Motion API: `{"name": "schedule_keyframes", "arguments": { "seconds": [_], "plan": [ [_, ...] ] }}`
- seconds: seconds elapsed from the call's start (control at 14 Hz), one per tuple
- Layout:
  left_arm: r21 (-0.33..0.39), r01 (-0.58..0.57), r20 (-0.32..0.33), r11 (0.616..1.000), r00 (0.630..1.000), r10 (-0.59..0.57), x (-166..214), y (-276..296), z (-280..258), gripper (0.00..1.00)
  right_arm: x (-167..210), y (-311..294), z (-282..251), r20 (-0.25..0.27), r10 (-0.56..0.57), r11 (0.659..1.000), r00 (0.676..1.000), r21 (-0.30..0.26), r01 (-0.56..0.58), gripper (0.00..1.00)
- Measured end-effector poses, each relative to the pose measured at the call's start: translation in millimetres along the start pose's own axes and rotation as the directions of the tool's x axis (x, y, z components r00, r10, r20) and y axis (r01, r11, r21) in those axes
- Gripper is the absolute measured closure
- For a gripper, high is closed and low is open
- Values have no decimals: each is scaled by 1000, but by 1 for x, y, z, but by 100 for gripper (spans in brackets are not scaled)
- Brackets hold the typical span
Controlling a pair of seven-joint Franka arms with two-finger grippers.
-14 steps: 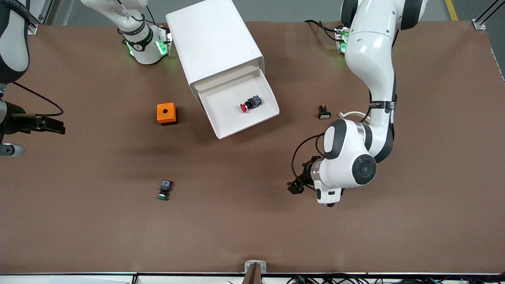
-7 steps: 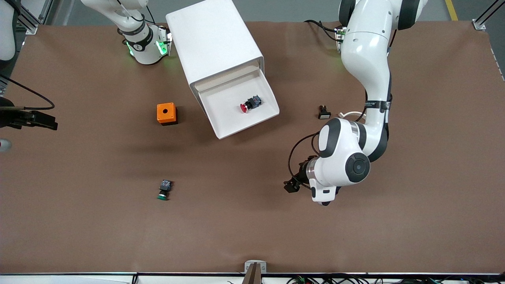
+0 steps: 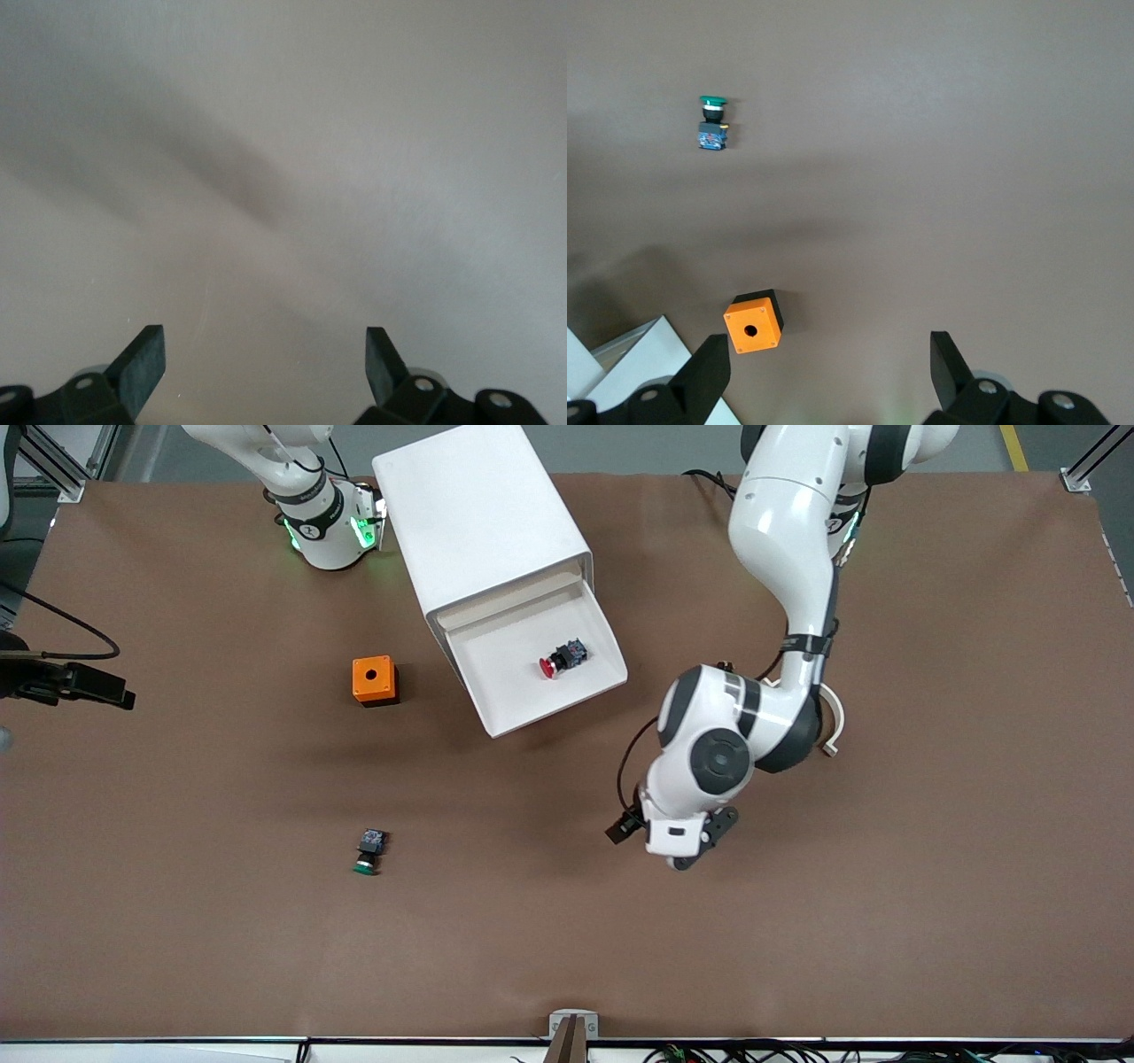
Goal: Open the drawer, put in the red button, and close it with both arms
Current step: 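Push the drawer shut into the unit with the left gripper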
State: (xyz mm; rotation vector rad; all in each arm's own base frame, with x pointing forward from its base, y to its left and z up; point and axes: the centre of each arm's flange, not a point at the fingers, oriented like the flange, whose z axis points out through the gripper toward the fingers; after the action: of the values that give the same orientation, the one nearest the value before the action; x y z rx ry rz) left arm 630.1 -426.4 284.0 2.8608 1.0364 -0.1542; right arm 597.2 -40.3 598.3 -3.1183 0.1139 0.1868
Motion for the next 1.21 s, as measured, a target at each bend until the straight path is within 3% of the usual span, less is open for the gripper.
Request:
{"name": "schedule_keyframes", "arguments": {
  "seconds": [0.28,0.57,1.21],
  "plan": [
    [47,-25,-41,999,999,27,-64,13,11,0,-3,4,2,-21,6,1000,1000,3,-6,0],
    [136,-59,-20,989,998,62,-131,13,23,0,-8,10,-2,-34,-3,1000,999,4,3,0],
    [166,-160,-2,973,987,163,-227,14,22,0,-32,18,-23,-83,0,1000,997,7,1,0]
  ]
}}
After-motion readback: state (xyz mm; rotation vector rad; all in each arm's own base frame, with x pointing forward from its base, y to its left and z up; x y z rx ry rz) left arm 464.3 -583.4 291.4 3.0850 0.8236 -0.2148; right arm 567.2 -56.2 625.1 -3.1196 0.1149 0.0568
